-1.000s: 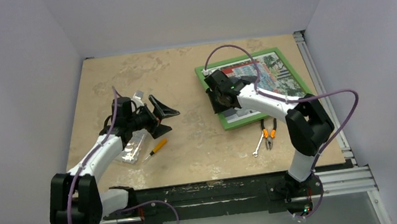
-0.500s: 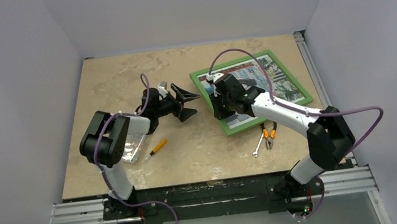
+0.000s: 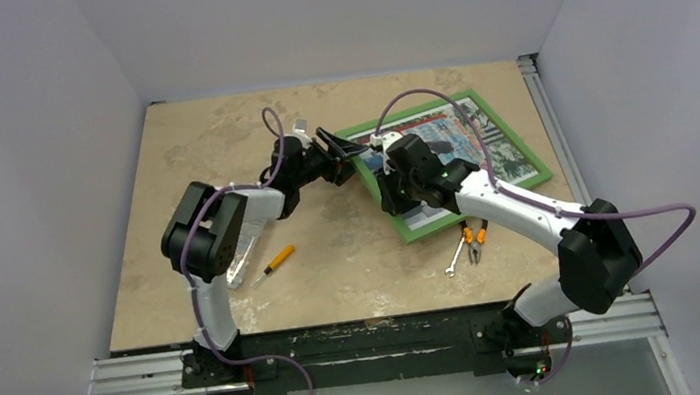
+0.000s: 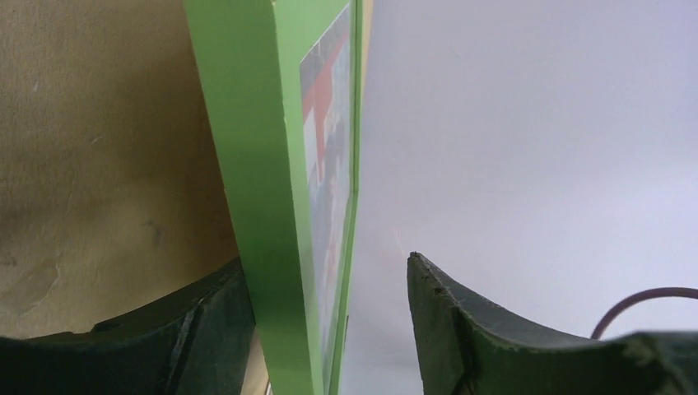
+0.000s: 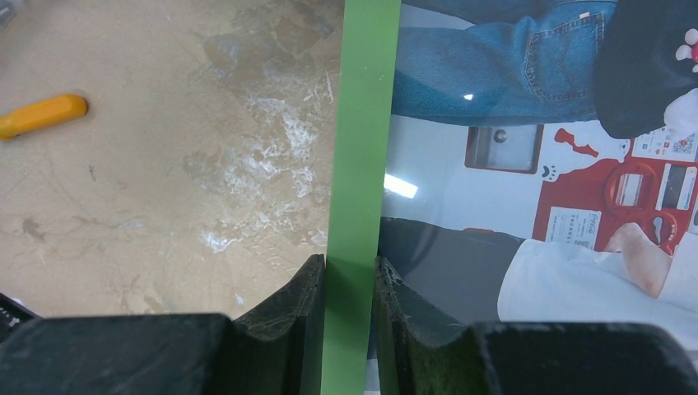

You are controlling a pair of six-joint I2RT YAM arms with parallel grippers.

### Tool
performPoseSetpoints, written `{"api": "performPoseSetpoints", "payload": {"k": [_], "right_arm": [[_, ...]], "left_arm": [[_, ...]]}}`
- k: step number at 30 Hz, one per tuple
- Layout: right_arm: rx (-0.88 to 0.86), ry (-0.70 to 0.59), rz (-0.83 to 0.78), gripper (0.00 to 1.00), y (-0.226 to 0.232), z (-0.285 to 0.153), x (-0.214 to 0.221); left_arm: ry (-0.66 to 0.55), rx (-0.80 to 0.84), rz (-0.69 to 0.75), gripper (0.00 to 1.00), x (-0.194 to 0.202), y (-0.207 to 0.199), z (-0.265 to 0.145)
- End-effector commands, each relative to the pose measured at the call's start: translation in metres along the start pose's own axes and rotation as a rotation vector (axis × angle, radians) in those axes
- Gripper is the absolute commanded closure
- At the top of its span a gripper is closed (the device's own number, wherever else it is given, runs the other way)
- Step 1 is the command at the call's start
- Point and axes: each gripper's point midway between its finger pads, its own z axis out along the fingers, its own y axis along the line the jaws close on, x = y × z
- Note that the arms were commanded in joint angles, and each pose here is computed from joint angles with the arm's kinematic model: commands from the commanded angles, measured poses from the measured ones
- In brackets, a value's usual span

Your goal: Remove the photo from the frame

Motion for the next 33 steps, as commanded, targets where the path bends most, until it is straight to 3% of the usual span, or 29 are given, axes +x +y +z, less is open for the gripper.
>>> {"api": "performPoseSetpoints", "payload": {"k": [1,11,20,22,27,33], "right_arm": [[-0.083,-0.122,-0.031,1.0,0.019,-0.015,-0.03],[-0.085,-0.124,-0.015,1.0,0.019,-0.015,-0.025],[-0.055,-0.114,-0.008,1.0,0.013,-0.019,-0.018],[-0.056,-0.123,-0.006,0.9,0.013,-0.022,-0.016],[-0.044,-0.187,0.016,0.53,0.008,-0.039,-0.017],[0.027,-0.273,0.066,0.47,-0.006,-0.078,-0.027]], "left_arm": [[-0.05,0.009,0.091,0.41,-0.005,-0.017,0.014],[-0.102,-0.035,0.117,0.58,-0.008,-0.018,0.016],[-0.123,-0.069,0.183,0.99,-0.012,-0.023,0.009],[-0.122,-0.084,0.215,1.0,-0.011,-0.025,0.005],[-0.115,-0.074,0.304,1.0,-0.011,-0.048,-0.006],[-0.082,-0.218,0.295,1.0,-0.015,-0.063,-0.015]]}}
